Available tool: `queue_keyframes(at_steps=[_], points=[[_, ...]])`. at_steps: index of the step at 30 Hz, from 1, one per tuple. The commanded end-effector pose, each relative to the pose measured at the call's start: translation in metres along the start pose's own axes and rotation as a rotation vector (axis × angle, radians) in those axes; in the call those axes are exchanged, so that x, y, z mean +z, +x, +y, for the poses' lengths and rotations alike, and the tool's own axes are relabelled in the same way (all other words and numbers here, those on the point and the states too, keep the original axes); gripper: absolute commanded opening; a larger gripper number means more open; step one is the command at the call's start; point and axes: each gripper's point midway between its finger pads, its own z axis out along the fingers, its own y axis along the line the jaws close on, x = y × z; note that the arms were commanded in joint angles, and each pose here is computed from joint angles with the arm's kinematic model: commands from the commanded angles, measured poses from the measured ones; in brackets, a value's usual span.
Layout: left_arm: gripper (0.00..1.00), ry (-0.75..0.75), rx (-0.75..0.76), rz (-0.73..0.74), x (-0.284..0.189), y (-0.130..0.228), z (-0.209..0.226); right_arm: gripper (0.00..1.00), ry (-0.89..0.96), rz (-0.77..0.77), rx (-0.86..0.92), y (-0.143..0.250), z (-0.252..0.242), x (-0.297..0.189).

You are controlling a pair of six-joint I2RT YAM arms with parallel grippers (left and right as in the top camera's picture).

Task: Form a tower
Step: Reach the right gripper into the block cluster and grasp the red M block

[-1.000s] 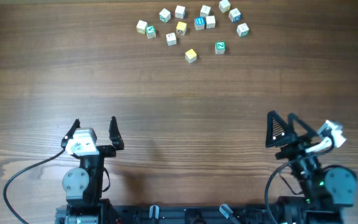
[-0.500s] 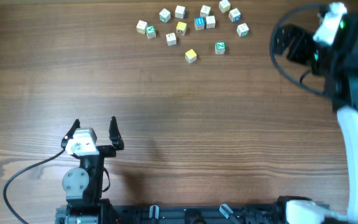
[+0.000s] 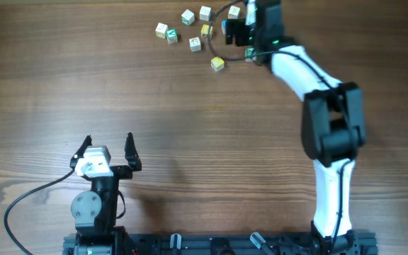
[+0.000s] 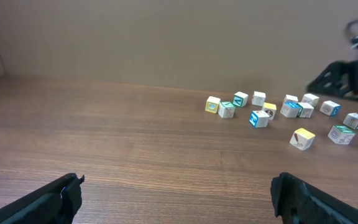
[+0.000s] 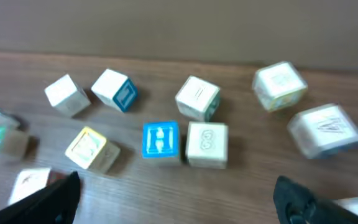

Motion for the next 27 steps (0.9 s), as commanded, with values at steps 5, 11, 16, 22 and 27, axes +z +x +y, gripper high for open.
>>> queue_keyframes(at_steps=[5,11,16,22,27], points=[[1.00,0.011,0.019,0.001,0.000,0.001,-0.002,0.93,0.067,-0.089,0.092,0.015,-0.014,0.038],[1.00,0.011,0.019,0.001,0.000,0.001,-0.002,0.80,0.117,-0.134,0.227,0.032,-0.039,0.057],[1.00,0.011,0.019,0.001,0.000,0.001,-0.002,0.77,0.091,-0.138,0.203,0.035,-0.045,0.063],[1.00,0.011,0.019,0.000,0.000,0.001,-0.002,0.79,0.055,-0.056,-0.015,0.052,-0.035,0.065],[1.00,0.011,0.019,0.001,0.000,0.001,-0.002,0.84,-0.010,-0.067,-0.079,0.020,-0.019,0.061]])
